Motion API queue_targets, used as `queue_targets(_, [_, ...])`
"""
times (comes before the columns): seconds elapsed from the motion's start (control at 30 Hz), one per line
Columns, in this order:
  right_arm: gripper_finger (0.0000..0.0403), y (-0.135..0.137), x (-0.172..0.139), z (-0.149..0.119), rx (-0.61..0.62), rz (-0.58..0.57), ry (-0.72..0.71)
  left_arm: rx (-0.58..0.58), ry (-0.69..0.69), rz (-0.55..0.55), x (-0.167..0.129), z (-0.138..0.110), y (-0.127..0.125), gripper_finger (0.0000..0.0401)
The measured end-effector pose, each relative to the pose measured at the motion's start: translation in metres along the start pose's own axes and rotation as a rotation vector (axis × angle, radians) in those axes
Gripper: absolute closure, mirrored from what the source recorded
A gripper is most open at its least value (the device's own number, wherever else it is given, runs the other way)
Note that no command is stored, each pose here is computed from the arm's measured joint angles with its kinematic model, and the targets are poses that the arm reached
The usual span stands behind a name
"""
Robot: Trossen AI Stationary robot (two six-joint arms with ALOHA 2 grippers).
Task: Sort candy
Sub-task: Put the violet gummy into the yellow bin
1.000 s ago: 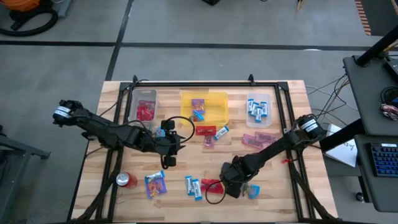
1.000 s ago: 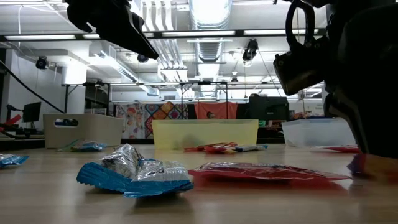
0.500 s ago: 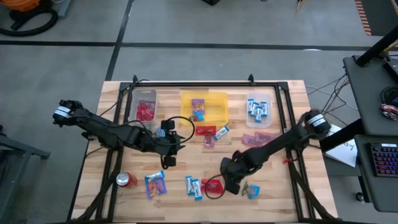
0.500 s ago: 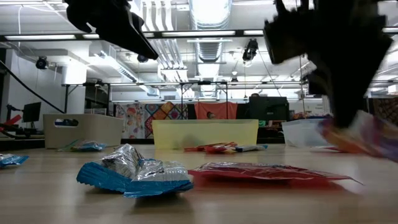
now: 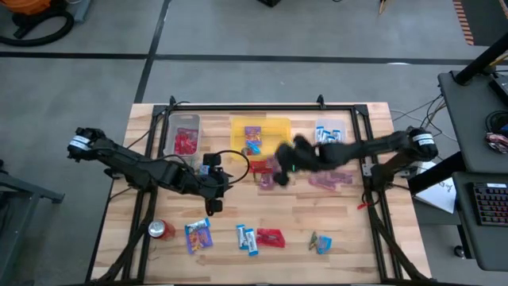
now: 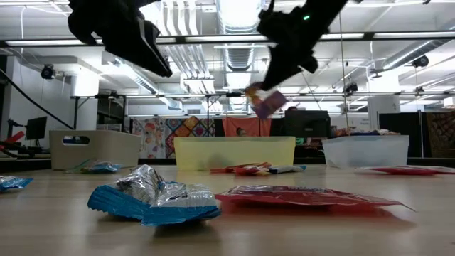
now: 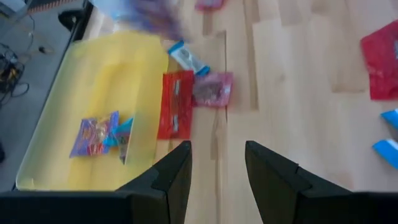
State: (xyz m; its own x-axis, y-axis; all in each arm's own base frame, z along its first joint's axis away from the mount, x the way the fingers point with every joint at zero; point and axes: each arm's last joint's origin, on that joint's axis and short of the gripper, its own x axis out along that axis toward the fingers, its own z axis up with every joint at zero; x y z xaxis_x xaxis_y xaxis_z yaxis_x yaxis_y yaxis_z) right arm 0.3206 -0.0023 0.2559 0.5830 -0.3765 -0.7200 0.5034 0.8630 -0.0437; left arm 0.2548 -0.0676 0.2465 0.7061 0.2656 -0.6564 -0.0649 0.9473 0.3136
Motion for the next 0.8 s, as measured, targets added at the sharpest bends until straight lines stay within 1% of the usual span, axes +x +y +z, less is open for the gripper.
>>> queue_targets(0.1, [0.0394,-0.037,0.011,0.022,0.108,-0.056,-0.087,-0.015,0.032,0.002,0.000,-0.003,0.000,0.0267])
queue_targets(0.2, [0.0394,-0.075,0.029,0.035,0.195,-0.095,-0.113,-0.023,0.048,0.005,0.000,-0.005,0.000,0.0267])
queue_targets(0.3, [0.0394,-0.108,0.055,0.035,0.245,-0.102,-0.057,-0.028,0.053,0.006,0.000,-0.006,0.000,0.0267])
queue_targets(0.4, [0.0394,-0.130,0.083,0.028,0.279,-0.039,0.018,-0.039,0.058,0.006,0.000,-0.006,0.000,0.0267])
queue_targets(0.47, [0.0393,-0.136,0.100,0.022,0.293,-0.012,0.055,-0.043,0.064,0.007,0.000,-0.007,0.000,0.0267])
queue_targets(0.57, [0.0386,-0.137,0.120,0.015,0.296,-0.017,0.080,-0.054,0.072,0.009,0.000,-0.008,0.001,0.0267])
queue_targets(0.8, [0.0344,-0.136,0.139,0.008,0.285,-0.020,0.088,-0.076,0.079,0.011,0.000,-0.008,0.001,0.0267])
